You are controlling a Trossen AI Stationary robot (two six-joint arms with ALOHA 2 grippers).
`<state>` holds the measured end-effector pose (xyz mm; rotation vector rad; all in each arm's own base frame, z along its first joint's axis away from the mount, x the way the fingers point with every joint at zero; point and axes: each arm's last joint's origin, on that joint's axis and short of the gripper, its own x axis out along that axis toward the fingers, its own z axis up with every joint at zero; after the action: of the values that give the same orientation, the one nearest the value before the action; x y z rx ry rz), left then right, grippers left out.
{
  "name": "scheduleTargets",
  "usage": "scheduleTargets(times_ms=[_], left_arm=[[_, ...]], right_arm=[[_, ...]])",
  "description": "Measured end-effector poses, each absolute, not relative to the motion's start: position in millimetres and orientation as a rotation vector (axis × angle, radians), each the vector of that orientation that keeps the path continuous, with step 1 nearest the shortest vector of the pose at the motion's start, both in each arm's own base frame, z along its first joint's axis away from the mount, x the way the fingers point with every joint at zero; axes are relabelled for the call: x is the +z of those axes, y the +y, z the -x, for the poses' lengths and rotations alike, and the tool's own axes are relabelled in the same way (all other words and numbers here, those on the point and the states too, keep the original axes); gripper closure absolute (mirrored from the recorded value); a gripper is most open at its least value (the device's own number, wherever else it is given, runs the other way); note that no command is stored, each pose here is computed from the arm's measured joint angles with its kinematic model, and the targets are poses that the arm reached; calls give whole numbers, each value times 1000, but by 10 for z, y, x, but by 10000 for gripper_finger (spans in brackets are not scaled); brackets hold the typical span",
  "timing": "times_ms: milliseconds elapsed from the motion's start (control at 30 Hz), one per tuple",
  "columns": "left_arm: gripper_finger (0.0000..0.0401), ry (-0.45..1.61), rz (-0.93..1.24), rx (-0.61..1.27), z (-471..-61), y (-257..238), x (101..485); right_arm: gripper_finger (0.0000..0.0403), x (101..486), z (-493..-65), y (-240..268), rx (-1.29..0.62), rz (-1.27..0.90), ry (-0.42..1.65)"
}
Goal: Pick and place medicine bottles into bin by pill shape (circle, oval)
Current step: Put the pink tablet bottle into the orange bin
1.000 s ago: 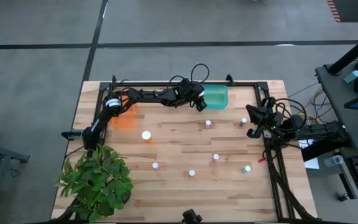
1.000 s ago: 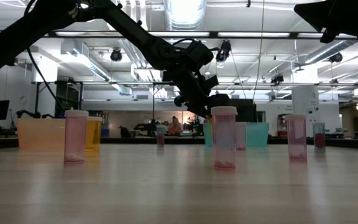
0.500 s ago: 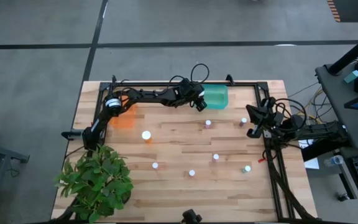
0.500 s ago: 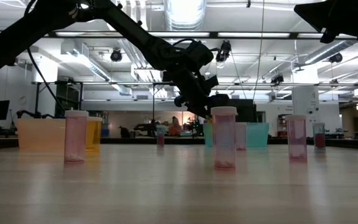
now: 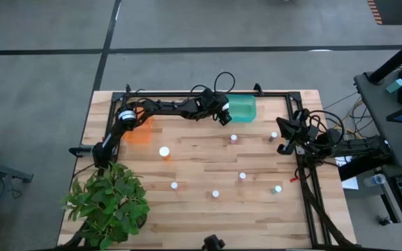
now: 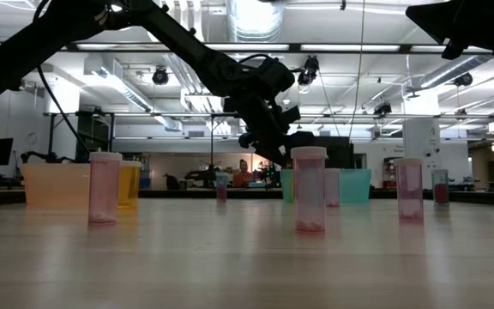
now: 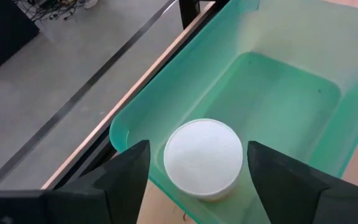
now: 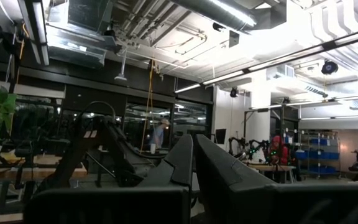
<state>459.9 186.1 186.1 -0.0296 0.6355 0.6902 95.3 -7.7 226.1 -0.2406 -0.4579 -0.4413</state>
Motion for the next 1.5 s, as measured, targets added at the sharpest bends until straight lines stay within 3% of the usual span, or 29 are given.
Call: scheduleTargets(times_ms=[233, 567, 1267, 1500], left_arm=[[151, 636, 26, 686, -4598, 1845, 1882], [151, 593, 0, 672, -4545, 1767, 2194], [152, 514, -218, 496, -4456, 1039, 2953], [153, 556, -226, 482, -4314, 976, 2899]], right_arm=[[394, 2261, -953, -77, -441, 240, -458], [394, 2261, -953, -77, -442, 243, -457], [394, 2239, -967, -76, -438, 248, -432], [394, 2234, -973, -76, -438, 246, -426]])
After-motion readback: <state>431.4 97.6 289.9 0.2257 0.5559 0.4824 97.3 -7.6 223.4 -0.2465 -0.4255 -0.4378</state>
